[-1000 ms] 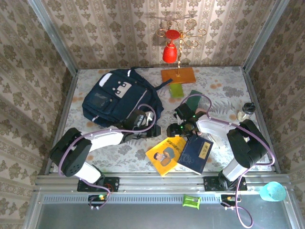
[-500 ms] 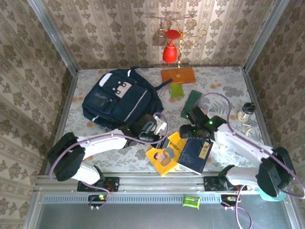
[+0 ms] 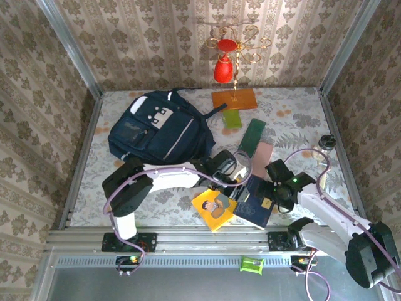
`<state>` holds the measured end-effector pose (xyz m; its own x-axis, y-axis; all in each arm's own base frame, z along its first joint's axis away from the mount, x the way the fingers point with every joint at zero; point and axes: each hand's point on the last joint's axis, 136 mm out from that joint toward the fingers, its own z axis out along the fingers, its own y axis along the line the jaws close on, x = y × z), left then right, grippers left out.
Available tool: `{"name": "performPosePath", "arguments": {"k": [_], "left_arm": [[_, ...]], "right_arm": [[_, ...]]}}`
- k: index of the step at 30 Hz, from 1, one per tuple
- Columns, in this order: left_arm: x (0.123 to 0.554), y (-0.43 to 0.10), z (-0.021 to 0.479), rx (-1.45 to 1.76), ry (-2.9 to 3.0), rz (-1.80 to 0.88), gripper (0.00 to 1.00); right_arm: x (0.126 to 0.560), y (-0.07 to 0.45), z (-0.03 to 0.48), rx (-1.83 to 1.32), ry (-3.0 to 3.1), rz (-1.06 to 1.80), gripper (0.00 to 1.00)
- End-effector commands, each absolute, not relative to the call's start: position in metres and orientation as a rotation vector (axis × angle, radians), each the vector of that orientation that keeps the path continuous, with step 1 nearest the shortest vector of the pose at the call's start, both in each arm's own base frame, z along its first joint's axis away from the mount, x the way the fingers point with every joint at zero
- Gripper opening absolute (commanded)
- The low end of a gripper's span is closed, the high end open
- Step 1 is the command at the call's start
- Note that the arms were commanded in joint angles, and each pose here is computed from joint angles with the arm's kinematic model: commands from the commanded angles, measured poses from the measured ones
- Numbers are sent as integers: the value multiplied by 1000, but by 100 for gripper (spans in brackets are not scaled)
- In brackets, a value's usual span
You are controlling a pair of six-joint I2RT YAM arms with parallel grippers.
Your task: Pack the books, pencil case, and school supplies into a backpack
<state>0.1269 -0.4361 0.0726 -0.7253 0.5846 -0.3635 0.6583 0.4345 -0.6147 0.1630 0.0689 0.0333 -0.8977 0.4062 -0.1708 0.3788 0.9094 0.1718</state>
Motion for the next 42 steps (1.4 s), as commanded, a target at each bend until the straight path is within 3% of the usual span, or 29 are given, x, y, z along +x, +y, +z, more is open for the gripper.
{"name": "performPosePath", "arguments": {"k": [1, 8, 14, 20, 25, 31, 37, 42], "left_arm": [[119, -445, 73, 1120, 2628, -1210, 57], [129, -437, 45, 1000, 2728, -1172, 51], [138, -431, 46, 932, 2726, -1182, 50], [148, -426, 56, 882, 2696, -1182, 50], [161, -423, 75, 839, 2624, -1211, 52], [207, -381, 118, 756, 2447, -1066, 65], [288, -291, 130, 650, 2384, -516, 70], [323, -270, 123, 705, 2411, -287, 72]], "right_arm": [[163, 87, 30, 633, 2863, 372, 89], [165, 114, 32, 512, 2767, 665, 78], [186, 126, 69, 361, 2515, 827, 58], [191, 121, 84, 342, 2417, 814, 34], [202, 125, 97, 292, 2391, 805, 7], [220, 133, 136, 195, 2343, 799, 3], [247, 150, 180, 144, 2266, 854, 3], [264, 156, 190, 118, 2260, 838, 2]]}}
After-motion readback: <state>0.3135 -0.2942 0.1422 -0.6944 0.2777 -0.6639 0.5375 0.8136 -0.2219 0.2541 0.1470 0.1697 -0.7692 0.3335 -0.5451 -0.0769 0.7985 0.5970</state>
